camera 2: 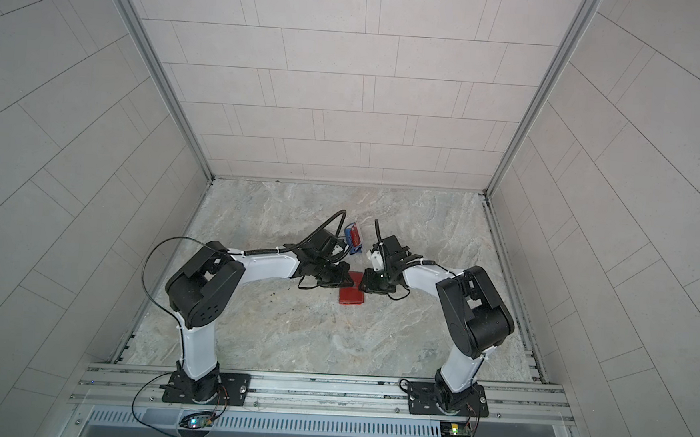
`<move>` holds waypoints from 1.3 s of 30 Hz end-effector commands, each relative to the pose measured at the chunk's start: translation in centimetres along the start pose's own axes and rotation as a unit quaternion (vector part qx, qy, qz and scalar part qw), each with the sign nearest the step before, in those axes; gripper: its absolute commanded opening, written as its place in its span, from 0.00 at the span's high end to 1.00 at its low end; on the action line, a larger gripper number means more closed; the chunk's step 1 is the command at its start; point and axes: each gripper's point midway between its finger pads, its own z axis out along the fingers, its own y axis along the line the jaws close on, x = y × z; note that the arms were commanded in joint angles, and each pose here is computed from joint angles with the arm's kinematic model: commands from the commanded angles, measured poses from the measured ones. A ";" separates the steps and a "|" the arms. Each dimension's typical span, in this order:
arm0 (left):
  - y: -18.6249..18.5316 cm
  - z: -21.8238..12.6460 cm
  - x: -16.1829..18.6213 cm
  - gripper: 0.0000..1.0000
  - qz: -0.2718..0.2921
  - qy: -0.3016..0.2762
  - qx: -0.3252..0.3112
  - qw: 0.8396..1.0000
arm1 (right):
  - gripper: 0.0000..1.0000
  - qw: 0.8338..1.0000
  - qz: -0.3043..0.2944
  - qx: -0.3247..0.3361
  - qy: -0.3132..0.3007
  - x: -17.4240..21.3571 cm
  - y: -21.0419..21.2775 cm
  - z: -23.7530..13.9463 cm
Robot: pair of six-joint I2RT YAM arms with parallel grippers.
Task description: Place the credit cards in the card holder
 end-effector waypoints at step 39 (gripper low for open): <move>0.6 0.9 0.5 1.00 -0.008 0.023 -0.004 1.000 | 0.65 1.000 -0.017 -0.003 -0.017 -1.1 1.2 -1.8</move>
